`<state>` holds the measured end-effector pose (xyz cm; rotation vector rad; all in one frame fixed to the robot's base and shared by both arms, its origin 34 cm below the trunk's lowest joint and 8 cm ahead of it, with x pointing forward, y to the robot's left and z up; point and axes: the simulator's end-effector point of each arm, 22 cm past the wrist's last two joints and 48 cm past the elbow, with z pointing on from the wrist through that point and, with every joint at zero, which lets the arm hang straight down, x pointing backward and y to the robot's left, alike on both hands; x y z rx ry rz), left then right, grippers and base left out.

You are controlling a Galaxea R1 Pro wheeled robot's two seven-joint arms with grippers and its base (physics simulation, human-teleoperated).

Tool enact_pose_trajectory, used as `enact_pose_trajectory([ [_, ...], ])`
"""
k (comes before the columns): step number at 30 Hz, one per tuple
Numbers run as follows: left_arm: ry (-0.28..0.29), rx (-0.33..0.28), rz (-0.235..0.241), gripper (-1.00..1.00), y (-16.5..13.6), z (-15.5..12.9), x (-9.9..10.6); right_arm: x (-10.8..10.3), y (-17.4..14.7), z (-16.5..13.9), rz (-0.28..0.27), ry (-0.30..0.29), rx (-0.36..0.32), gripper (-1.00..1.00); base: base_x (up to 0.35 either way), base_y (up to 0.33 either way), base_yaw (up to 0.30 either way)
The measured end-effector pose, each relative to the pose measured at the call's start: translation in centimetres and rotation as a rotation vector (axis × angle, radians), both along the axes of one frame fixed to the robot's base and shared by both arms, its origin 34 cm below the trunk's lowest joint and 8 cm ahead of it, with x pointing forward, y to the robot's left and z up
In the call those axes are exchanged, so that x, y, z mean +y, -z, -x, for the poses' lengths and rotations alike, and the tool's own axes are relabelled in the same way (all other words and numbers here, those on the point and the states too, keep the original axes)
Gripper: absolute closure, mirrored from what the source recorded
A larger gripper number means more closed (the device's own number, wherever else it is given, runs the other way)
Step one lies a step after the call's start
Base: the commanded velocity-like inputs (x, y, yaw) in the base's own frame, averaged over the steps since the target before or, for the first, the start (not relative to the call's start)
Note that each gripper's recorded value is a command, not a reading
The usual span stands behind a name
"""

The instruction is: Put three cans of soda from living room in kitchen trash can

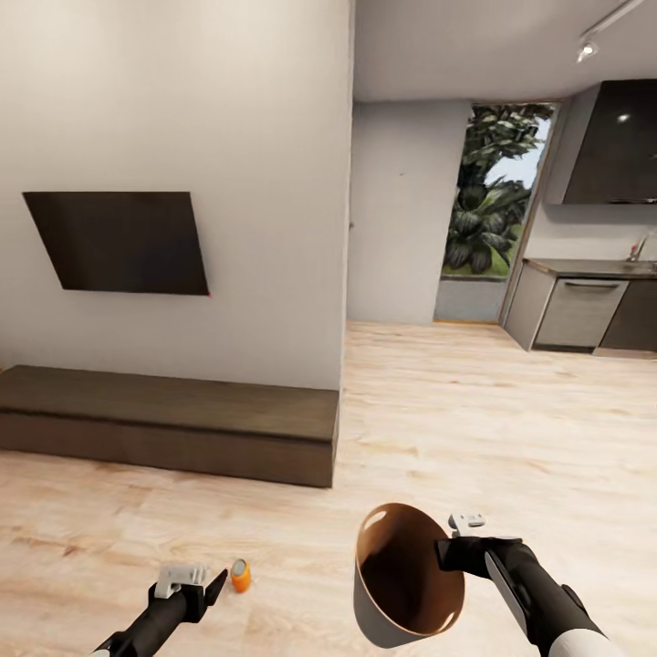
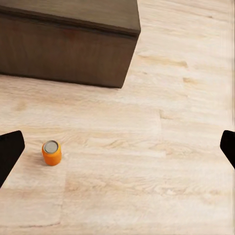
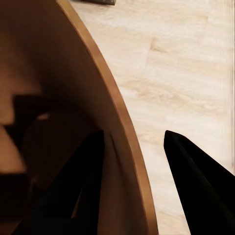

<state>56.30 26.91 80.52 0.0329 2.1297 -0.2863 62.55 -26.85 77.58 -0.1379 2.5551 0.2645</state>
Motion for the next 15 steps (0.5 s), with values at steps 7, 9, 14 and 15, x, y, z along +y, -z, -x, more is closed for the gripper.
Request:
enact_pose_trajectory([
  [7, 0.0, 0.004, 0.0, -1.0, 0.15, 0.09, 0.02, -0.13, 0.03, -0.02, 0.005, 0.004, 0.0, 1.0, 0.203, 0.122, -0.119],
  [9, -0.001, 0.005, 0.0, -1.0, 0.2, 0.12, 0.04, -0.16, 0.04, -0.02, 0.007, 0.004, 0.0, 1.0, 0.252, 0.178, -0.028],
  [14, -0.002, 0.007, 0.0, -1.0, 0.26, 0.16, 0.06, -0.16, 0.03, -0.03, 0.007, 0.004, 0.0, 1.0, 0.263, 0.196, -0.011],
  [15, -0.002, 0.007, 0.0, -1.0, 0.26, 0.16, 0.07, -0.14, 0.02, -0.03, 0.007, 0.004, 0.0, 1.0, 0.268, 0.21, -0.003],
])
